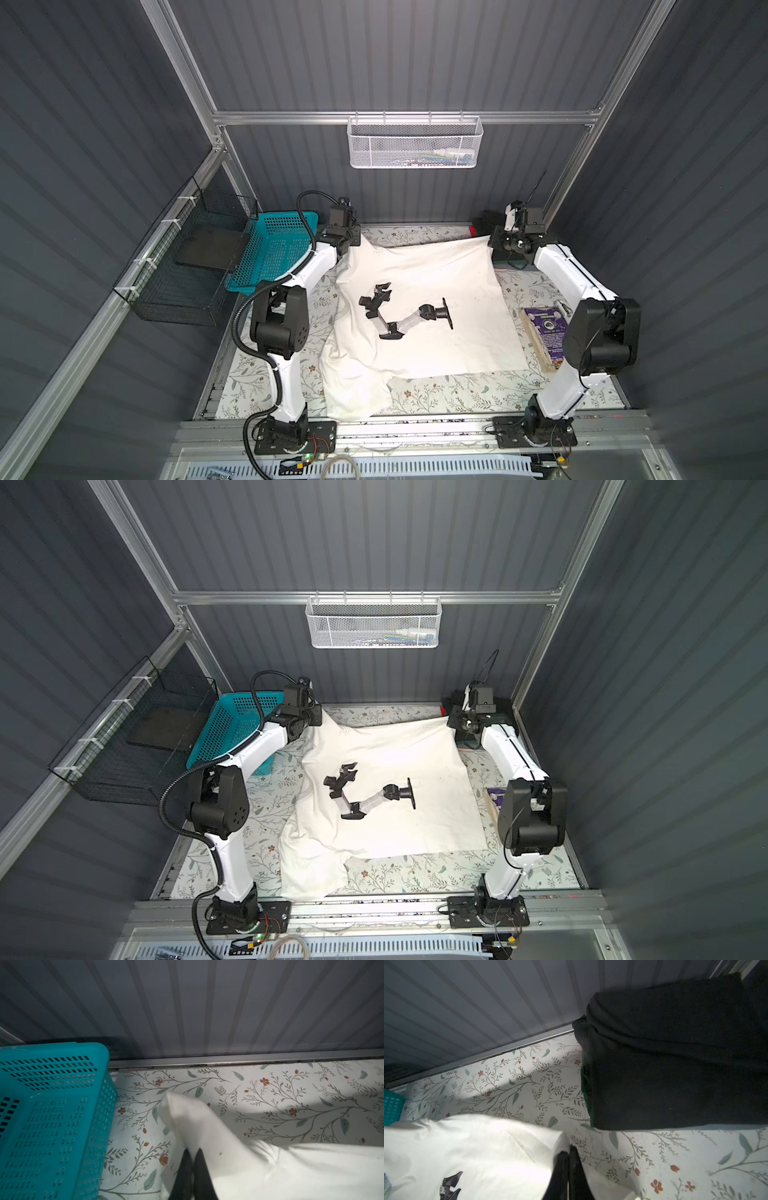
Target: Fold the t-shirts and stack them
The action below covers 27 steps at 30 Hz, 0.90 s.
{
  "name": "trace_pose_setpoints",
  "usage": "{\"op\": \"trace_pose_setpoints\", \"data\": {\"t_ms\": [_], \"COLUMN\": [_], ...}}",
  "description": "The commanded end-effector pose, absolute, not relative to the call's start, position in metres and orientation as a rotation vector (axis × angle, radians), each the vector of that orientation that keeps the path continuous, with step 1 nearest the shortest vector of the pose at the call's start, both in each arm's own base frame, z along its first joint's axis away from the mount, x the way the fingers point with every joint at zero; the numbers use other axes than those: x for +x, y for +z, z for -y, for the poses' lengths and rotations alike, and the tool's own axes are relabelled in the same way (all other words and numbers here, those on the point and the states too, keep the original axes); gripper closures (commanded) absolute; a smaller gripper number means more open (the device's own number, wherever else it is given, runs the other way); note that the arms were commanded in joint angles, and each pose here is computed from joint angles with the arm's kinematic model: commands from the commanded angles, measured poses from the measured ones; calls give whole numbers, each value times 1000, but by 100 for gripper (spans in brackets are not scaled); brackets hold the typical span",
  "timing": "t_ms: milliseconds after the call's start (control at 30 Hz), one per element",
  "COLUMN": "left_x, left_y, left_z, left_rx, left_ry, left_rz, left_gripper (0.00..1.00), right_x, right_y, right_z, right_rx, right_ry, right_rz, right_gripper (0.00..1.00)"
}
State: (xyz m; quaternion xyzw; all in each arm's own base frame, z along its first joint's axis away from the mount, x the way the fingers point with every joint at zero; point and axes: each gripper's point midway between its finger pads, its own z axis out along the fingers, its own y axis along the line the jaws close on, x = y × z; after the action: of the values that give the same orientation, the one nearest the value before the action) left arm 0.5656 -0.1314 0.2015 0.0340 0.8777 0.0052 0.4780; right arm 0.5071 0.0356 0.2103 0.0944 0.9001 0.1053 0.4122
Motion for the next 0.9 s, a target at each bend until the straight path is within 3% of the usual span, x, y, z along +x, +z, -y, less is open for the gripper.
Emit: {"op": "trace_pose_setpoints", "data": {"t_ms": [0, 200, 333, 467, 867], "left_x": [564, 536, 493, 471, 521], "left_y": [260, 311, 349, 354, 289], "left_z": [116, 111, 130, 140, 152], "left_rx": [16, 10, 34, 40, 106], "left_ry": [94, 118, 232, 211, 362], "left_rz": [-2026, -1948, -1851, -1820, -1904], "left_gripper": [100, 100, 100, 100, 100], "right_x": [514, 512, 501, 488, 487], "right_y": [231, 241, 251, 265, 258], "right_z": [-30, -32, -36, -33, -30], "right_rx": [236, 231, 234, 235, 200], "right_ry": [228, 243, 275, 258, 215], "right_rz": [-2210, -2200, -2182, -2149, -2171], "right_gripper": [100, 100, 100, 100, 100]}}
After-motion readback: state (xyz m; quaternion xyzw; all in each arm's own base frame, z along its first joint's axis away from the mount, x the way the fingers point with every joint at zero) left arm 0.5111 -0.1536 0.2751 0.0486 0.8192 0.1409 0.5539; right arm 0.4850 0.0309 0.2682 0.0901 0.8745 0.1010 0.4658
